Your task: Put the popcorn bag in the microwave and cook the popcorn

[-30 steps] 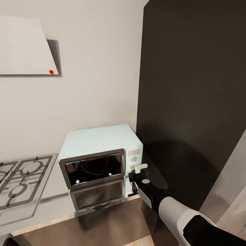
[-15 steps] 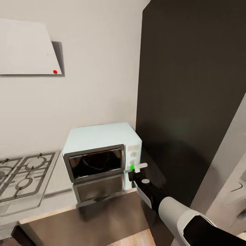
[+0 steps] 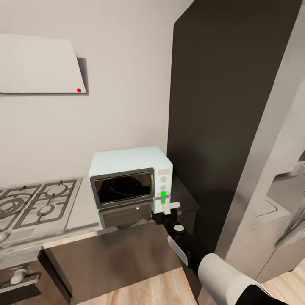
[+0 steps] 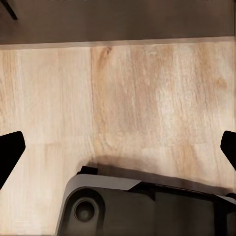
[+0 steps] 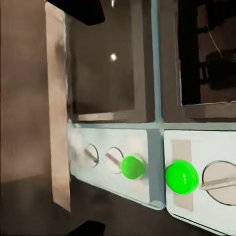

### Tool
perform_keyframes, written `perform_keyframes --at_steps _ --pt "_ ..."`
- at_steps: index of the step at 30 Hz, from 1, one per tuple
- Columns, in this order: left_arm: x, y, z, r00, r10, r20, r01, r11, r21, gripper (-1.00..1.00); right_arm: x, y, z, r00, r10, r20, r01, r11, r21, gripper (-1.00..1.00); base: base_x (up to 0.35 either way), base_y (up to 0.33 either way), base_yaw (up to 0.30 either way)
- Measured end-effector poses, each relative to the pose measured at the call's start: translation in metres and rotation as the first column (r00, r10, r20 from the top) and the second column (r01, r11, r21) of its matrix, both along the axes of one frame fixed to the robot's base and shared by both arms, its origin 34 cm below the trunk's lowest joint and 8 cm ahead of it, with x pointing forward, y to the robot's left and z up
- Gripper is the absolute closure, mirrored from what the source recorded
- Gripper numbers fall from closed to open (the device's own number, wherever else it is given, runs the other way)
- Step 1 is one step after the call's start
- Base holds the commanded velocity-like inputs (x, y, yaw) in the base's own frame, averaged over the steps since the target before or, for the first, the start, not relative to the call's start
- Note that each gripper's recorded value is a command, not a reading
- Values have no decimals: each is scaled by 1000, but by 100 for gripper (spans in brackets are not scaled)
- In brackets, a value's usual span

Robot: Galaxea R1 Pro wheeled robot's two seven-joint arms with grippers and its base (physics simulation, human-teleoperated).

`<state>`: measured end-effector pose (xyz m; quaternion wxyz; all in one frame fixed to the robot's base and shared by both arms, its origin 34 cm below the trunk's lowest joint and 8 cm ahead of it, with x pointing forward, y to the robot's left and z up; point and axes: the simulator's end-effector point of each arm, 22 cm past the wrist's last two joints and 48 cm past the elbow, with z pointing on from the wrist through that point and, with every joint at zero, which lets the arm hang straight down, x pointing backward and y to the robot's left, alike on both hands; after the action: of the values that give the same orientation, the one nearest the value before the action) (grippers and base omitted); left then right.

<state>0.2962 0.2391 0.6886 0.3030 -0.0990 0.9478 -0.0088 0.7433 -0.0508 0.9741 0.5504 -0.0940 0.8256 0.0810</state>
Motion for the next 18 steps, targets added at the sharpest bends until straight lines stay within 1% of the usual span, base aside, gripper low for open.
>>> perform_keyframes --at_steps 3,5,7,16,18 --pt "0 1 -1 1000 0 -2 0 1000 1 -100 1 1 0 1000 0 -1 0 1000 2 -100 0 0 0" --pt "-3 0 -3 1000 -2 -11 2 1000 0 -100 -5 -4 -13 1000 -2 -20 2 1000 -14 -100 0 0 0" --pt "1 3 -4 1000 -5 -11 5 1000 4 -100 -9 -4 -18 1000 4 -27 -4 1000 -22 -100 0 0 0" --pt "17 0 -7 1000 -18 -9 18 1000 1 -100 -28 0 -34 999 14 -50 -14 1000 -13 -100 0 0 0" --pt "21 -1 -8 1000 -16 -8 16 1000 -2 -100 -31 -5 -38 999 11 -52 -11 1000 -16 -100 0 0 0"
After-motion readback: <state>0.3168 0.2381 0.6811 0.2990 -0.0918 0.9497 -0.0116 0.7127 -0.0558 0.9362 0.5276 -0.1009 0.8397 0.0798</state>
